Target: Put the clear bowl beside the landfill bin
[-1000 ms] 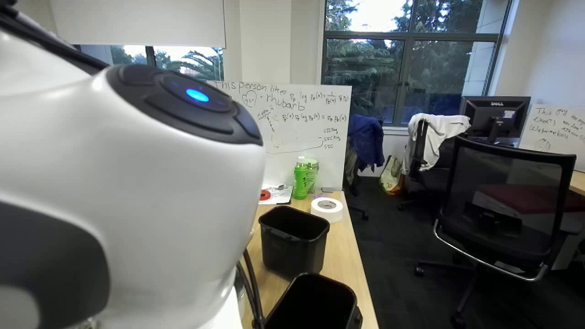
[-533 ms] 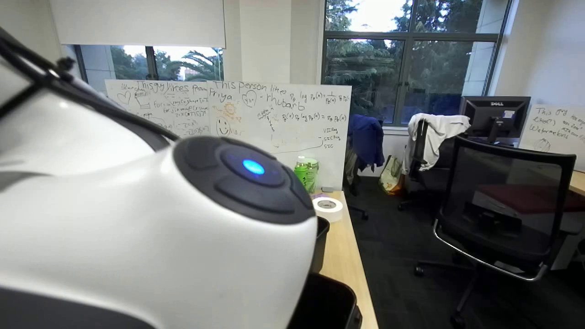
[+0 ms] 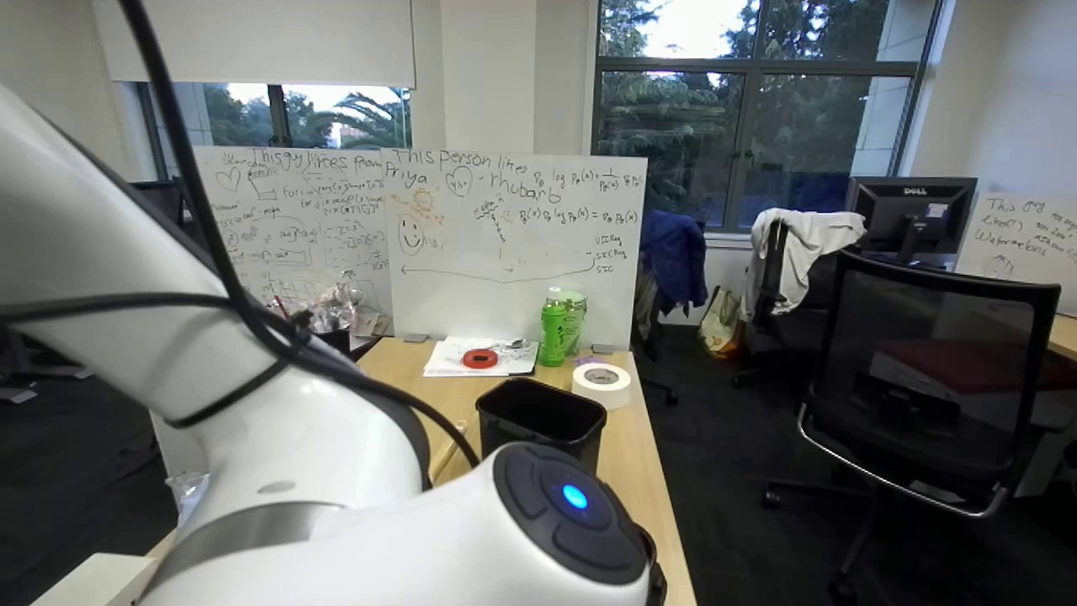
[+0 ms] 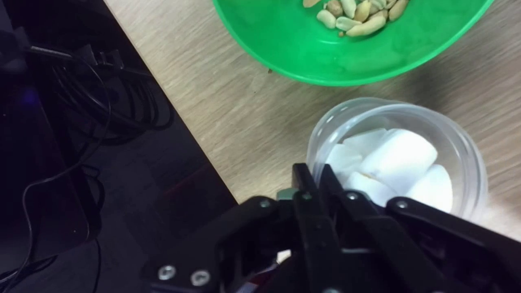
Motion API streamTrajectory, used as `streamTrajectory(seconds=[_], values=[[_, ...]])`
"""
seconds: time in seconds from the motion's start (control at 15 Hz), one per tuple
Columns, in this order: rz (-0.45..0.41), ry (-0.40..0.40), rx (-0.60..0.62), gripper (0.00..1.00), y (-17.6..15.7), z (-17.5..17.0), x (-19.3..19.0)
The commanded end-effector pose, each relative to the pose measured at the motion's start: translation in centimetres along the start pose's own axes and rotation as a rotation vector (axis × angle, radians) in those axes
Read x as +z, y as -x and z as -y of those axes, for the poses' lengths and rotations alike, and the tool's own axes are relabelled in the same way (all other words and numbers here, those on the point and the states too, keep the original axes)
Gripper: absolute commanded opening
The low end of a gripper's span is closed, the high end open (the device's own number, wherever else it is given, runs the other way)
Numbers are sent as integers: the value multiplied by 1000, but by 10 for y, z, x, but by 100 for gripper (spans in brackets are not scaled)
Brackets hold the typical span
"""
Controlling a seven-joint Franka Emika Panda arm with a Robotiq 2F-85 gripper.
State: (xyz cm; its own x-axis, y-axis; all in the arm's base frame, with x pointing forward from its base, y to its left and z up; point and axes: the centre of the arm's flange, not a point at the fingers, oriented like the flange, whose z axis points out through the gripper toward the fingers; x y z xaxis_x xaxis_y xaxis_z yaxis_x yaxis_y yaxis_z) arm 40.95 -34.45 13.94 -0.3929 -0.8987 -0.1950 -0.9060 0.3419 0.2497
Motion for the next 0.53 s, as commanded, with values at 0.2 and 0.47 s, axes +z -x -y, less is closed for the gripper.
streamTrajectory(seconds=[0.2,0.47], values=[[36,36,46,46,-2,14,5],[57,21,7,74,11,13,-4]])
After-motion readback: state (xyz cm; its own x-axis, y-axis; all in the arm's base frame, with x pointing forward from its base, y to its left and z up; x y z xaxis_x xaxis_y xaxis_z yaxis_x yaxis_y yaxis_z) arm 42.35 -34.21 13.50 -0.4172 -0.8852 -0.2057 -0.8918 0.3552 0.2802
